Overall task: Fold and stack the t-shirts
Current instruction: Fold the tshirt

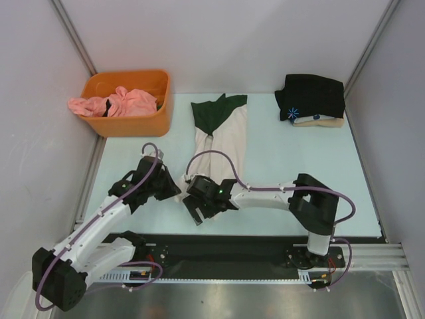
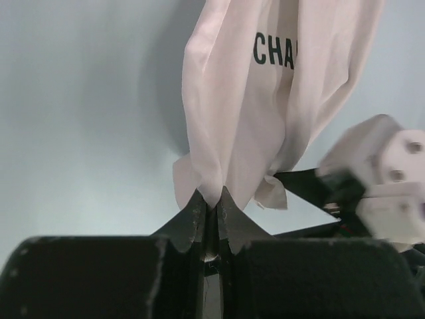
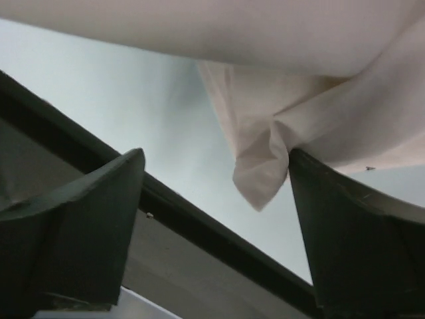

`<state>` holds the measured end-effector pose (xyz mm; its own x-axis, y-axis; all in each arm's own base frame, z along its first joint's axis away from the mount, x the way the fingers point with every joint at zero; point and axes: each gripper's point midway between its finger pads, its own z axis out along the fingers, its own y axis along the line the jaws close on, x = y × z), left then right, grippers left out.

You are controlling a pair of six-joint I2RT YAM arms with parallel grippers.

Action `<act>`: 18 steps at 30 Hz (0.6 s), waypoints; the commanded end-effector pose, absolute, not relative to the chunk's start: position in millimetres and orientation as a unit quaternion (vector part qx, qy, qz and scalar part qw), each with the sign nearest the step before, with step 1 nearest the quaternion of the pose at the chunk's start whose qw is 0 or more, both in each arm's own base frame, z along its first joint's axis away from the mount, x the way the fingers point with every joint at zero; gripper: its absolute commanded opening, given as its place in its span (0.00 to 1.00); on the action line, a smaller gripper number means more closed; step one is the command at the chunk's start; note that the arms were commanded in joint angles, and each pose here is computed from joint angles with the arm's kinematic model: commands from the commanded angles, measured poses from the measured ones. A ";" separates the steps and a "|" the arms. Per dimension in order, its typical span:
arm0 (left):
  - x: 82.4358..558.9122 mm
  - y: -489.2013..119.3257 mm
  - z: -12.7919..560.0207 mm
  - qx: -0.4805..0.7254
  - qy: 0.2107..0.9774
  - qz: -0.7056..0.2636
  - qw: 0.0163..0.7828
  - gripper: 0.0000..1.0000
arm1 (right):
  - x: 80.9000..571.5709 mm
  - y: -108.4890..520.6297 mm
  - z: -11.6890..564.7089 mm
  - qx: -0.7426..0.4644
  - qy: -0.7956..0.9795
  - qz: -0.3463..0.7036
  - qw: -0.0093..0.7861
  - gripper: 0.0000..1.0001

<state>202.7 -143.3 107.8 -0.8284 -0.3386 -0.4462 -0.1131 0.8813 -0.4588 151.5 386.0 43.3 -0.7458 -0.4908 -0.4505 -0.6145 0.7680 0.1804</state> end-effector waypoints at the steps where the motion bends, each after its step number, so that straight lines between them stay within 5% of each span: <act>1: 208.5 -137.0 131.7 -0.102 0.927 -0.200 0.301 0.09 | 189.2 381.5 98.5 -0.195 0.912 0.206 0.295 0.97; 8: 207.6 -132.9 123.4 -0.101 0.930 -0.187 0.298 0.10 | 156.3 313.8 102.8 -0.035 0.909 0.292 0.297 0.99; 18: 210.1 -141.1 123.6 -0.095 0.930 -0.203 0.292 0.09 | 146.8 304.1 53.3 0.026 0.918 0.311 0.244 0.71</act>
<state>204.2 -135.2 112.6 -0.8212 -0.3109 -0.4785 -0.1004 0.9042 -0.4151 132.3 279.8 39.7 -0.8910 0.0956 -0.4438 -0.1450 0.8665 0.4777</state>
